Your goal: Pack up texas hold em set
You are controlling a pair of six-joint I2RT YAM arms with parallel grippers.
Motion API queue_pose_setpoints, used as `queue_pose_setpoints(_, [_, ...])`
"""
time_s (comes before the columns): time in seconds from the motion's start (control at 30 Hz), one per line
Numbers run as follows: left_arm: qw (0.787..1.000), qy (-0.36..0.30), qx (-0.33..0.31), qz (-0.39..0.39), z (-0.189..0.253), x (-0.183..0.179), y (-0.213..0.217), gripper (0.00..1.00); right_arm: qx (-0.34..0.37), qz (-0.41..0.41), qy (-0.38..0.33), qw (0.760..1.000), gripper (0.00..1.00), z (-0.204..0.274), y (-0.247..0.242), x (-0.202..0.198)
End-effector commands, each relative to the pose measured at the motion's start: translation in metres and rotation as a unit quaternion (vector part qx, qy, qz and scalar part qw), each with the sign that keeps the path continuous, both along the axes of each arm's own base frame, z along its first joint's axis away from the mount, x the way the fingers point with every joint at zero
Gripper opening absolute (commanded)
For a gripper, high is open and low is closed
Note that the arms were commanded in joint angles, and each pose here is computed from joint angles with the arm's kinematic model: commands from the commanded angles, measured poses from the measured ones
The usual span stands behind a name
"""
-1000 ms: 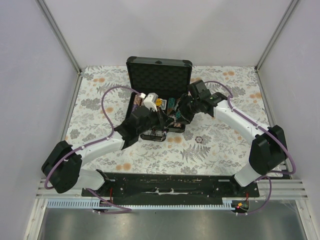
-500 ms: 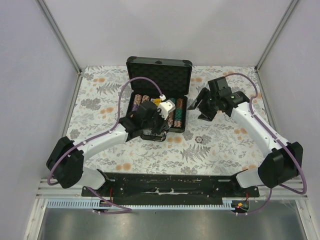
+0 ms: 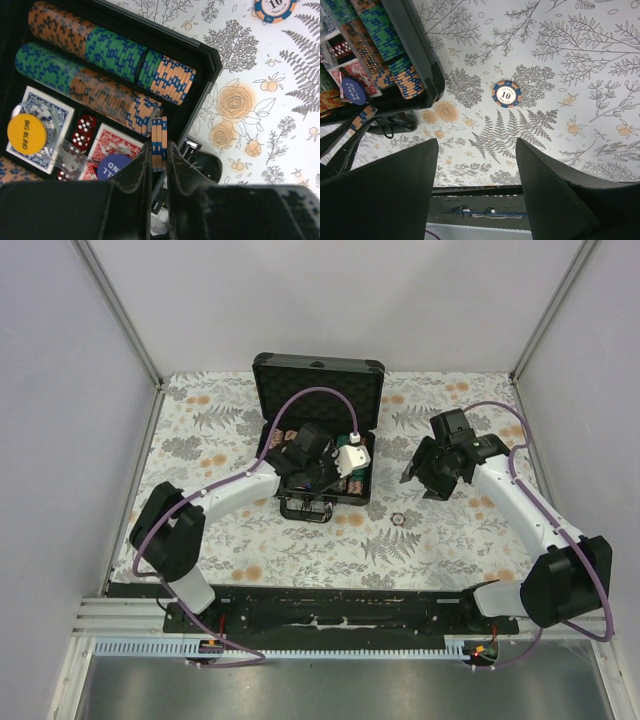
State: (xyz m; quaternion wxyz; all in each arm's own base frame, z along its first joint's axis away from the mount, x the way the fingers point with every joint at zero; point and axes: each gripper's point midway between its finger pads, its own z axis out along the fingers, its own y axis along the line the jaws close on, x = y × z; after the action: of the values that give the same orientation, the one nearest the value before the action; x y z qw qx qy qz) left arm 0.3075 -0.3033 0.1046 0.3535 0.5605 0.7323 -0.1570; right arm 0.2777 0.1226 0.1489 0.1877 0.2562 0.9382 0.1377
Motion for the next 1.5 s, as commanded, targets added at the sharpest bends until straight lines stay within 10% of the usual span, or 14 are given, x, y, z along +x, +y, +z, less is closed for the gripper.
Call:
queue_pose_setpoints(0.0, [0.997,-0.019,0.016,-0.067,0.01,0.01,-0.008,0.02,-0.012,0.002,-0.003,1.0,0.7,-0.001,-0.008,-0.004])
queue_pose_setpoints(1.47, [0.993,0.007,0.099,-0.07,-0.03,0.039,-0.011,0.13,0.0,0.002,0.025,1.0,0.7,-0.016,-0.001,0.002])
